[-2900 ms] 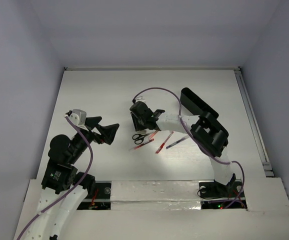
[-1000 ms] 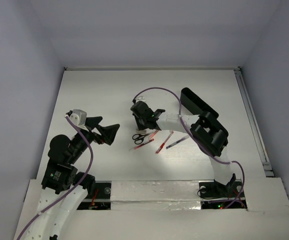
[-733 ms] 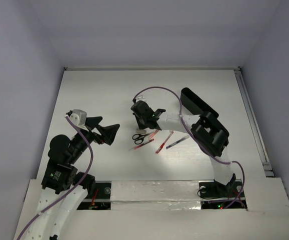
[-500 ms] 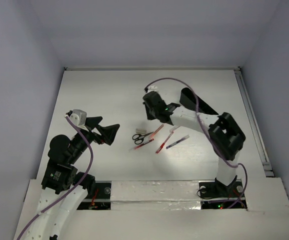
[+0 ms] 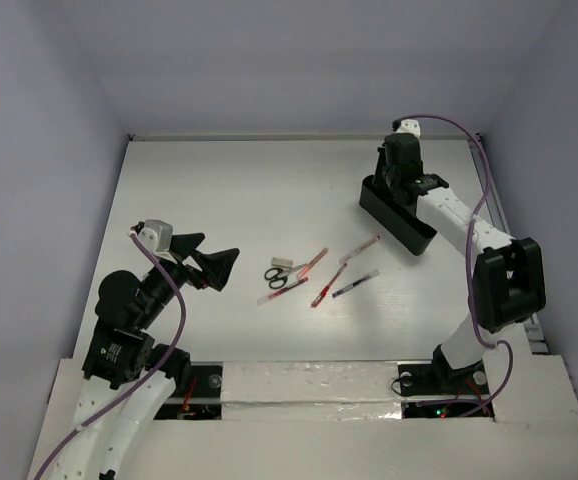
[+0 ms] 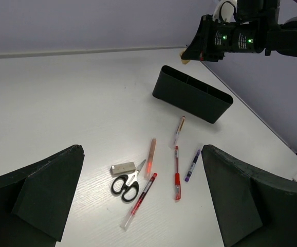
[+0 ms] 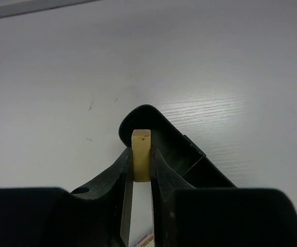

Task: Sort the stationery into containers
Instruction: Place the stationery in the storage box.

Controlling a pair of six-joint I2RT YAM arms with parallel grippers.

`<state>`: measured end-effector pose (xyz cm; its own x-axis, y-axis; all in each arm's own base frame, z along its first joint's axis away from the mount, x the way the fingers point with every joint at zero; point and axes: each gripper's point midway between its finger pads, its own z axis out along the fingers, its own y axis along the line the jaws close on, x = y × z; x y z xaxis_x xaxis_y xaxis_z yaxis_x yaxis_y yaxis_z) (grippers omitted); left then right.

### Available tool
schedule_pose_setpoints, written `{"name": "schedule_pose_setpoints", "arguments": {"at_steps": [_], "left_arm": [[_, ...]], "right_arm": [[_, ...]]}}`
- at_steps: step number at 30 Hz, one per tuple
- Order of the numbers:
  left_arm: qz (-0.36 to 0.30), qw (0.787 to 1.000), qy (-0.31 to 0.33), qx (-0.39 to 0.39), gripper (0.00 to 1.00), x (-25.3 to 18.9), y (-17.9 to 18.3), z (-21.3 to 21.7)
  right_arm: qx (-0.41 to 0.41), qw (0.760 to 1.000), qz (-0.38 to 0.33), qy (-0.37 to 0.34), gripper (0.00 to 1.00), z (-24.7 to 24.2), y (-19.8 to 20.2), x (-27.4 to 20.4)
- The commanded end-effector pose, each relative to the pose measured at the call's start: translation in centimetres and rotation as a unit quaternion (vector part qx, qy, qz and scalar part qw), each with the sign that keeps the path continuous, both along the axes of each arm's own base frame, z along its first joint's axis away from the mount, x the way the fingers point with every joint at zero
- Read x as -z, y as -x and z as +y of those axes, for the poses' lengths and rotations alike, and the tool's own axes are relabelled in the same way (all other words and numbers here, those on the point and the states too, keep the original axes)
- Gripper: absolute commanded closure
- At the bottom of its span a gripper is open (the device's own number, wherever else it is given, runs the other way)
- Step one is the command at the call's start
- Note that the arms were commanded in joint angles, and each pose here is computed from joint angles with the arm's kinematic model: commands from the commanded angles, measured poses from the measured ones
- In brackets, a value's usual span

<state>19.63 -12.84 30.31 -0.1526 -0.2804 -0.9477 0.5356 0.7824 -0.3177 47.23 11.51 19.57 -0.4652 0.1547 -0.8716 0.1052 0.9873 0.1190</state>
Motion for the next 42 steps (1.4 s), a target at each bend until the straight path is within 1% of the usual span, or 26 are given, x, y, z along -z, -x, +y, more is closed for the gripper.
{"name": "schedule_pose_setpoints", "arguments": {"at_steps": [1,6,9,18,22,24,28,31,40,42], "left_arm": [[-0.035,0.999,0.006,0.005,0.01,-1.7,0.1,0.0],[-0.035,0.999,0.006,0.005,0.01,-1.7,0.1,-0.1],[-0.035,0.999,0.006,0.005,0.01,-1.6,0.1,-0.1],[-0.036,0.999,0.006,0.005,0.01,-1.7,0.2,0.0],[-0.036,0.999,0.006,0.005,0.01,-1.7,0.2,0.0],[-0.035,0.999,0.006,0.005,0.01,-1.7,0.2,0.0],[-0.036,0.999,0.007,0.005,0.01,-1.7,0.2,0.0],[-0.035,0.999,0.006,0.005,0.01,-1.7,0.1,0.0],[-0.036,0.999,0.006,0.005,0.01,-1.7,0.2,0.0],[-0.036,0.999,0.006,0.005,0.01,-1.7,0.2,-0.1]], "right_arm": [[0.001,1.000,0.001,0.010,0.94,-1.4,-1.0,-0.3],[0.005,1.000,0.010,0.018,0.93,-2.7,-1.4,0.2],[0.001,1.000,0.023,0.019,0.92,-2.6,-1.5,0.9],[-0.005,0.999,0.039,0.018,0.85,-2.2,-1.7,2.4],[-0.004,0.999,0.036,0.020,0.75,-2.3,-1.9,2.1],[-0.005,0.999,0.038,0.020,0.72,-2.2,-1.9,2.1],[-0.007,0.999,0.038,0.017,0.60,-2.2,-1.7,2.1],[-0.013,0.999,0.032,0.011,0.54,-1.9,-1.6,1.4],[-0.044,0.999,0.026,-0.014,0.53,-0.7,-0.8,0.6],[-0.085,0.996,0.015,-0.030,0.54,0.7,-0.6,0.0]]}}
